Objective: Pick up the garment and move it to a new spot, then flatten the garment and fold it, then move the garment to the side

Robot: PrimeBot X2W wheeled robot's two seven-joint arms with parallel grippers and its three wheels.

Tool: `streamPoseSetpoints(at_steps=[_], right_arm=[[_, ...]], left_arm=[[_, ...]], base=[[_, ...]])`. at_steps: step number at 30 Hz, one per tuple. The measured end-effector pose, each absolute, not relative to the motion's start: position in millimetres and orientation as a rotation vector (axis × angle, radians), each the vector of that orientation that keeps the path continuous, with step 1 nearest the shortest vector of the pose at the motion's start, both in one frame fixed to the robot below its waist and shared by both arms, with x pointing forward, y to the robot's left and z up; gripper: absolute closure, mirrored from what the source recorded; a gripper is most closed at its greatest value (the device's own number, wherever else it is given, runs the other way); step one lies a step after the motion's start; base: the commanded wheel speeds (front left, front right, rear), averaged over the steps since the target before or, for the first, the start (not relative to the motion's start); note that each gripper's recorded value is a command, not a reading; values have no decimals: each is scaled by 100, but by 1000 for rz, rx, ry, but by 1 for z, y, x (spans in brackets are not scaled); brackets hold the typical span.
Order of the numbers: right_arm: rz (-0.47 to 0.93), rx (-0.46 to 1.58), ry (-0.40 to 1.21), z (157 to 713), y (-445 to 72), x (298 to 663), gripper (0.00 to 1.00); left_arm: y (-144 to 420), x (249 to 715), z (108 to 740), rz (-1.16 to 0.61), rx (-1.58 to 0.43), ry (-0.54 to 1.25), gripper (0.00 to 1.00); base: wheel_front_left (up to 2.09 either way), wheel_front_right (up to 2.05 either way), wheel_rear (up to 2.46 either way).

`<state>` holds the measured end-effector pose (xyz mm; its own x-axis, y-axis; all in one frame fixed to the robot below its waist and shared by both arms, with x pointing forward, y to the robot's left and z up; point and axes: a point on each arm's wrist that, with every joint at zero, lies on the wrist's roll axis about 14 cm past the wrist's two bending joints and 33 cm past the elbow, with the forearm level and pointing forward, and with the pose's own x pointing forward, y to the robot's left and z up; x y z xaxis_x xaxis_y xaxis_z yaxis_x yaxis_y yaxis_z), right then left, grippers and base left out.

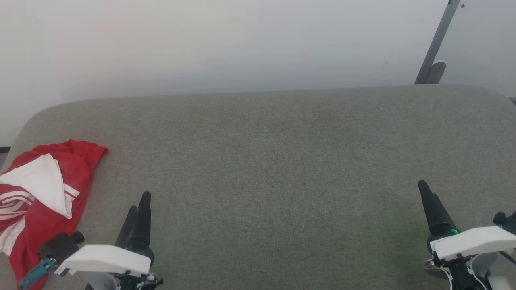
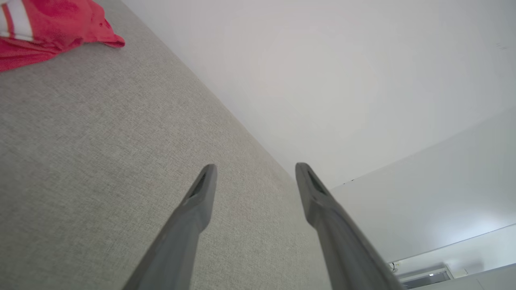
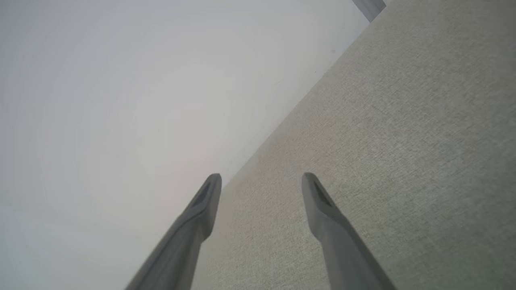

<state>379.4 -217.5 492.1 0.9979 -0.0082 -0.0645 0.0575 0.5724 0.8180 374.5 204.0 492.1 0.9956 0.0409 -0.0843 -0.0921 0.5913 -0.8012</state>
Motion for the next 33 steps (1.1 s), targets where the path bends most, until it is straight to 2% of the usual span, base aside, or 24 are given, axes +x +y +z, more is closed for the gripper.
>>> streamPoseSetpoints(at_steps=[33], right_arm=[[-20, 609, 11, 504, -231, 379, 0]], left_arm=[[212, 367, 501, 38, -555, -21, 0]], base=[[0, 0, 0]])
